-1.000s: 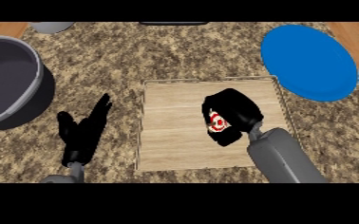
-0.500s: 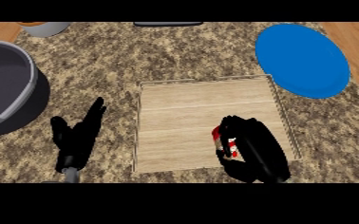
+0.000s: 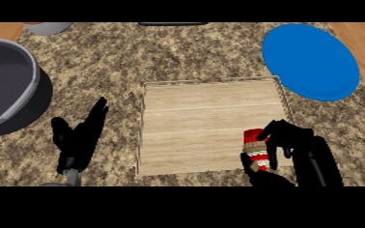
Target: Pick the cupcake from the tray and place it in the plate
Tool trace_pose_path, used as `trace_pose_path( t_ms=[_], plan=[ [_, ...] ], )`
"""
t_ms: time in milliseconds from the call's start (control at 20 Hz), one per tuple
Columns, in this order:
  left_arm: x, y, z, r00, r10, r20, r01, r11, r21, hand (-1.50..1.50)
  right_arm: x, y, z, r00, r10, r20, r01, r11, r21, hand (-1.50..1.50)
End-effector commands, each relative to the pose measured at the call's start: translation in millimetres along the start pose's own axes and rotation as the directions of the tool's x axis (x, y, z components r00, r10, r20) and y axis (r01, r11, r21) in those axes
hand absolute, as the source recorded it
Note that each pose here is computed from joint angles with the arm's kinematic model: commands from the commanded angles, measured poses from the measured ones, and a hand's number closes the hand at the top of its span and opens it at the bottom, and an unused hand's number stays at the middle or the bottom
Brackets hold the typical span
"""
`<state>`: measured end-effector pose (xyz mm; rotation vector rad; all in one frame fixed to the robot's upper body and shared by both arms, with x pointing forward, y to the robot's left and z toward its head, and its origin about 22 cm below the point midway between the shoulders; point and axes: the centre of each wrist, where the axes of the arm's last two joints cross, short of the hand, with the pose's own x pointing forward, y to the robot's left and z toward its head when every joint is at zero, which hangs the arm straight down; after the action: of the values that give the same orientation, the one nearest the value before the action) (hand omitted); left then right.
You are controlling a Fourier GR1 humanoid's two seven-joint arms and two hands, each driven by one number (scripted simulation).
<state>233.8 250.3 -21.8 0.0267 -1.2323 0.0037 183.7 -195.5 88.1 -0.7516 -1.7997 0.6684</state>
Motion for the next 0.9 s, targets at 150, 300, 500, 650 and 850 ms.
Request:
trace_pose_path(
  t_ms=[150,300,500,650,850],
  plan=[
    [-11.7,-5.4,-9.8,0.999,0.012,-0.040,-0.013,1.000,-0.022,0.00,-48.2,-38.3,-20.1,0.976,-0.188,-0.112,0.161,0.963,-0.218,1.50],
    [-11.2,-10.2,-0.4,0.999,0.014,-0.045,-0.015,1.000,-0.014,0.00,-65.3,-51.9,-44.8,0.954,-0.273,-0.122,0.236,0.938,-0.256,1.50],
    [-6.1,-3.4,-0.3,1.000,0.005,-0.030,-0.006,1.000,-0.023,0.00,-113.6,-57.4,-60.2,0.973,-0.193,-0.126,0.145,0.937,-0.319,1.50],
    [-11.3,-2.5,-4.9,0.999,-0.010,-0.031,0.009,0.999,-0.040,0.00,-141.9,-51.2,-92.1,0.980,-0.136,-0.147,0.072,0.924,-0.376,1.50],
    [-1.3,-20.9,-6.4,1.000,-0.009,-0.030,0.008,0.999,-0.035,0.00,-179.4,-81.7,-112.4,0.974,-0.156,-0.161,0.066,0.886,-0.459,1.50]
  ],
)
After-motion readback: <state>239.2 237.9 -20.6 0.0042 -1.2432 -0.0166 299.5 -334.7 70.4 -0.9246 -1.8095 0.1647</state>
